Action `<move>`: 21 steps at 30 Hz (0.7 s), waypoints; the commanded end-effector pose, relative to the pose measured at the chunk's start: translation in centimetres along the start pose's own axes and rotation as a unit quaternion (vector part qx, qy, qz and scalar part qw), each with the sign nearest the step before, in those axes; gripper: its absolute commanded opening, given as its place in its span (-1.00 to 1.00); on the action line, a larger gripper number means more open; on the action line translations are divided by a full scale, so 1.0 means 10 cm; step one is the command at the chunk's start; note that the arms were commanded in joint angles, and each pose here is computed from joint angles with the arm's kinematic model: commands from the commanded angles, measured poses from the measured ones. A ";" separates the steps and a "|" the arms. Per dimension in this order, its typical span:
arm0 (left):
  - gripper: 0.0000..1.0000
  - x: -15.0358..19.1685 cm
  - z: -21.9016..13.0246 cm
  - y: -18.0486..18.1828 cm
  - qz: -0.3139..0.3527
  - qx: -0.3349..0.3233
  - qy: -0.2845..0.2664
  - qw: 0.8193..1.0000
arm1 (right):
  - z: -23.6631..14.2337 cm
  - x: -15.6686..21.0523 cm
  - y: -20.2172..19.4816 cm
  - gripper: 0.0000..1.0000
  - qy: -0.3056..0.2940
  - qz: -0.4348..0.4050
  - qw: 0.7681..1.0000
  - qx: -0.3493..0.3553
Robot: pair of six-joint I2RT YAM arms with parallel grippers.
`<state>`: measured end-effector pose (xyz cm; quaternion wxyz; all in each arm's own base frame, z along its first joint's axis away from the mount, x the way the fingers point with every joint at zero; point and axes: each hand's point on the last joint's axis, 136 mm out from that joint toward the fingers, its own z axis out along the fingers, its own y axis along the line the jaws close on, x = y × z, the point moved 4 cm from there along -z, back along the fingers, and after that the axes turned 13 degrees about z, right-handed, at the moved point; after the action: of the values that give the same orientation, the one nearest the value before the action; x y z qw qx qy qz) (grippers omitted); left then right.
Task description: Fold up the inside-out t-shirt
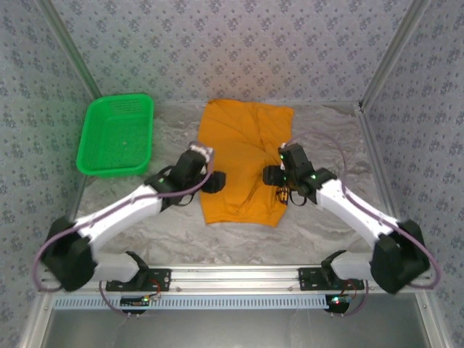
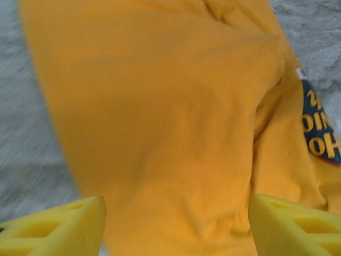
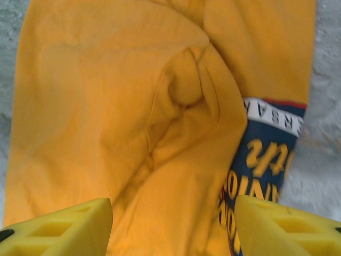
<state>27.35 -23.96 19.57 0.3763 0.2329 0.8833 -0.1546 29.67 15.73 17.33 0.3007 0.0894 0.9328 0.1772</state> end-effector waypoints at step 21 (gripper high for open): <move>-1.00 -0.66 1.47 -0.39 0.057 0.220 0.017 0.974 | 0.78 -0.29 -0.19 -1.00 0.055 0.016 0.991 -0.118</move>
<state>38.55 -37.30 10.36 0.3075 0.3737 0.8369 -0.2558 37.28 14.61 8.39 0.2255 0.0929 0.9328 0.2654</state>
